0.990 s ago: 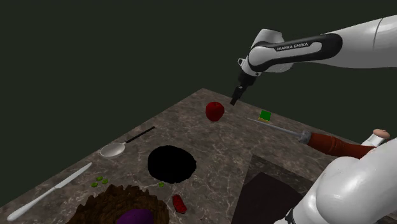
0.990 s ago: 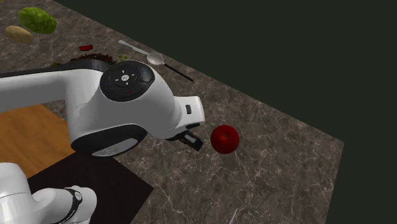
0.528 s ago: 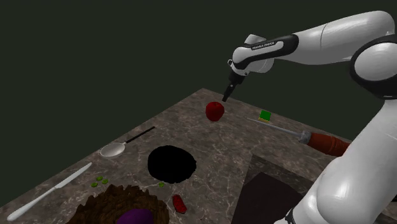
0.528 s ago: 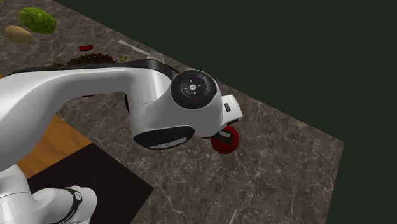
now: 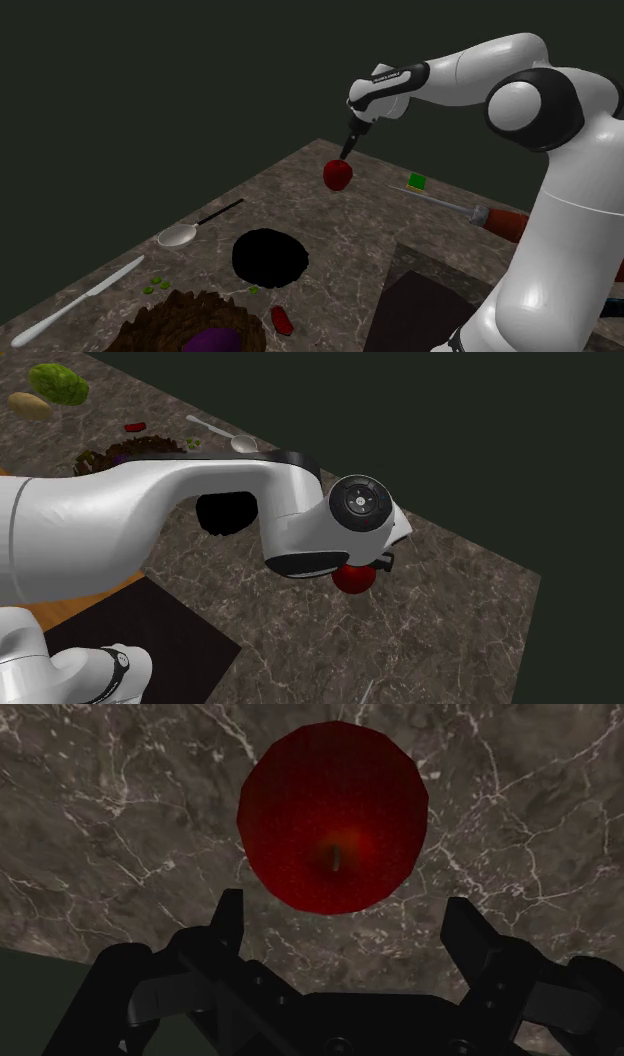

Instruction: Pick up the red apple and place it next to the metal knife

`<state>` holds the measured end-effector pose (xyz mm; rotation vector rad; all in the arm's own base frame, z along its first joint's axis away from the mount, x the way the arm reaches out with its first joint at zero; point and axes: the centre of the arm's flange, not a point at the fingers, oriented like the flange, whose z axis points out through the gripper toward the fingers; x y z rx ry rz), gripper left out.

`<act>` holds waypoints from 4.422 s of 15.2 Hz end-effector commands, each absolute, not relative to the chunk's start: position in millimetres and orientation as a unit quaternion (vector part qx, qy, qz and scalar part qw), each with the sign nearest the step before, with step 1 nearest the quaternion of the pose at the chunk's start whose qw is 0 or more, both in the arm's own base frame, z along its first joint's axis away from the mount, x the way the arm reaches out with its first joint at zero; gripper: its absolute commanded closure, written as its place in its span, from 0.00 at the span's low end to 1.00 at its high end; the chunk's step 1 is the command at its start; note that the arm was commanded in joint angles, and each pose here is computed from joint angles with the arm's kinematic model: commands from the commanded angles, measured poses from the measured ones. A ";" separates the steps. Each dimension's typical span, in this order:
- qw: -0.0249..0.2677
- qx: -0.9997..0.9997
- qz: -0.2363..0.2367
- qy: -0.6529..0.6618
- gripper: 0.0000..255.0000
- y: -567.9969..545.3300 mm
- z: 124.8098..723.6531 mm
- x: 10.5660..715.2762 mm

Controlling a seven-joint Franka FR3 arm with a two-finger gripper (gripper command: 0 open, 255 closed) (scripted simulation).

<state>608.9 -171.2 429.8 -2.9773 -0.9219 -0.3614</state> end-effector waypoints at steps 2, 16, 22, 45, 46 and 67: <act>0.002 -0.949 -0.116 -0.295 0.00 -169.7 414.7 613.8; 0.002 -0.949 -0.115 -0.295 1.00 -168.7 401.5 616.8; 0.002 -0.949 -0.116 -0.295 1.00 -168.7 401.5 616.8; 0.002 -0.949 -0.116 -0.295 1.00 -168.7 523.0 616.8; 0.002 -0.949 -0.116 -0.295 1.00 -168.7 528.2 616.8; 0.002 -0.949 -0.116 -0.295 1.00 -91.6 603.2 598.8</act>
